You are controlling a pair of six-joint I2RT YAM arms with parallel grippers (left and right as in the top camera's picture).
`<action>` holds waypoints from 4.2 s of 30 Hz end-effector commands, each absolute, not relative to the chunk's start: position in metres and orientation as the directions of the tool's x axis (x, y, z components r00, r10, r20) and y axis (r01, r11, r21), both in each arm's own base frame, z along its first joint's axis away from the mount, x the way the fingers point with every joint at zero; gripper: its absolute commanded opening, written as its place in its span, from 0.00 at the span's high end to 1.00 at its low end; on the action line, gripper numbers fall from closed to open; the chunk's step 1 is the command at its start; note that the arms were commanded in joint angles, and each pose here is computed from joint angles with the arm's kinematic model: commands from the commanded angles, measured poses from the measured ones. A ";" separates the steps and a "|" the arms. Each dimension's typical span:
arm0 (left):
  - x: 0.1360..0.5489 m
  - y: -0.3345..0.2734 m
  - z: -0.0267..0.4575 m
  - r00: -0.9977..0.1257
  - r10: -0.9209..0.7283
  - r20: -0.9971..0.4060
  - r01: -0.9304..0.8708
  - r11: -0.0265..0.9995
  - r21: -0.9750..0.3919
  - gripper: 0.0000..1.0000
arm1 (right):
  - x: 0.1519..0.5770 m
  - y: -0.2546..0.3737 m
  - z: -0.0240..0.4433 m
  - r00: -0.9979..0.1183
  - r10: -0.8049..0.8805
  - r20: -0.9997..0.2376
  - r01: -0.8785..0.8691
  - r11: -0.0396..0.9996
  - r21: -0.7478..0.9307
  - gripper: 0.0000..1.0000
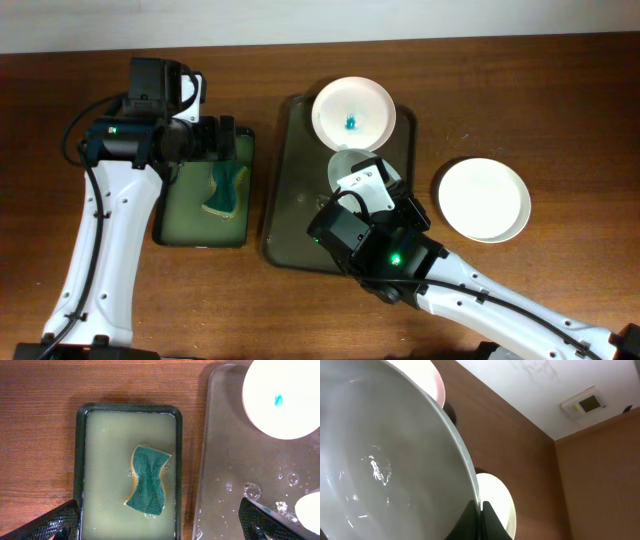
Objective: Clean dirty plates on tray and stack at the side
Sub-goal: 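Lift the cleaned plate with the right gripper and carry it right, then stack the plate onto the first cleaned plate and release, then grasp the last white plate's rim with the right gripper and pull it forward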
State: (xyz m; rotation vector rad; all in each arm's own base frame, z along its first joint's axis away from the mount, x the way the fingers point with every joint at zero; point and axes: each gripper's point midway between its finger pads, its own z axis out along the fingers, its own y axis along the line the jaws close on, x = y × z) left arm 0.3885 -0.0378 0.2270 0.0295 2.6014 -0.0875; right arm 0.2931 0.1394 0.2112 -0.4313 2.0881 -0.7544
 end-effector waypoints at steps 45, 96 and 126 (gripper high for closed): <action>0.390 -0.040 0.228 -0.857 0.011 -0.516 0.050 0.997 -0.061 0.01 | 0.308 -0.095 0.128 -0.678 0.682 -0.273 0.613 0.730 0.303 0.96; 0.390 -0.040 0.228 -0.857 0.012 -0.515 0.051 0.997 -0.061 0.00 | 0.483 0.101 0.017 -0.908 0.209 -0.362 0.090 0.944 0.317 0.96; 0.390 -0.040 0.228 -0.857 0.012 -0.515 0.051 0.997 -0.061 0.01 | 0.353 0.169 0.064 -0.927 -0.331 -0.178 -0.358 0.921 0.153 0.48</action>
